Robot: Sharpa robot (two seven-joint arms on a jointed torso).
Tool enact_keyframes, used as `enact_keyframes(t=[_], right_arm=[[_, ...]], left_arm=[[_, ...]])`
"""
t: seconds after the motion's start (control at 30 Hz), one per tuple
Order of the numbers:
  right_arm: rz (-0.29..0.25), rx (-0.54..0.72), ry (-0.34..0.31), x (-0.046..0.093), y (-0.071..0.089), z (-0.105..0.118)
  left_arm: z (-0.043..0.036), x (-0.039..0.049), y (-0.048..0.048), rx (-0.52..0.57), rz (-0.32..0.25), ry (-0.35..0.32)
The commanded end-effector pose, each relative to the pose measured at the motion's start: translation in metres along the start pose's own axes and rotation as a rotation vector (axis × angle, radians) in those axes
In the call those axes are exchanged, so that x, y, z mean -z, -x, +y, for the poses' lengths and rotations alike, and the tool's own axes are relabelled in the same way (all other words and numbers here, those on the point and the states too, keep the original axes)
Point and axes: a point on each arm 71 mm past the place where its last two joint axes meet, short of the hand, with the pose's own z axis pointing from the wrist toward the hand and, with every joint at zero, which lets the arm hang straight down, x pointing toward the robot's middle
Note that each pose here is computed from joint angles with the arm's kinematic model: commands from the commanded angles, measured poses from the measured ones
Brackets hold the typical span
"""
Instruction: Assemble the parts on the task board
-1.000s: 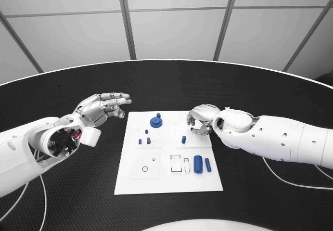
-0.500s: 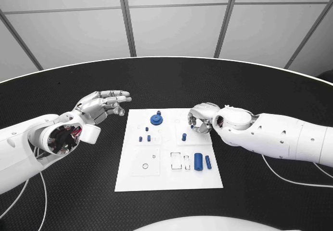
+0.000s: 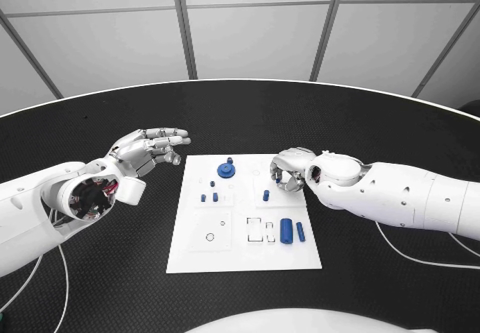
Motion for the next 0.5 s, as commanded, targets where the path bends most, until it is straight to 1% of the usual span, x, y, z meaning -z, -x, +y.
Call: enact_keyframes(t=[0.03, 0.3, 0.5], right_arm=[[0.003, 0.000, 0.002, -0.0006, -0.0006, 0.0007], [0.010, -0.001, 0.000, -0.0015, -0.0029, 0.0019], [-0.010, -0.005, -0.013, -0.0003, -0.0019, 0.0004]], left_arm=[[0.0001, -0.0002, -0.0003, 0.000, 0.001, 0.001], [0.0003, -0.0004, -0.0003, 0.000, 0.000, 0.004], [0.0005, -0.0006, -0.0005, 0.000, 0.000, 0.006]])
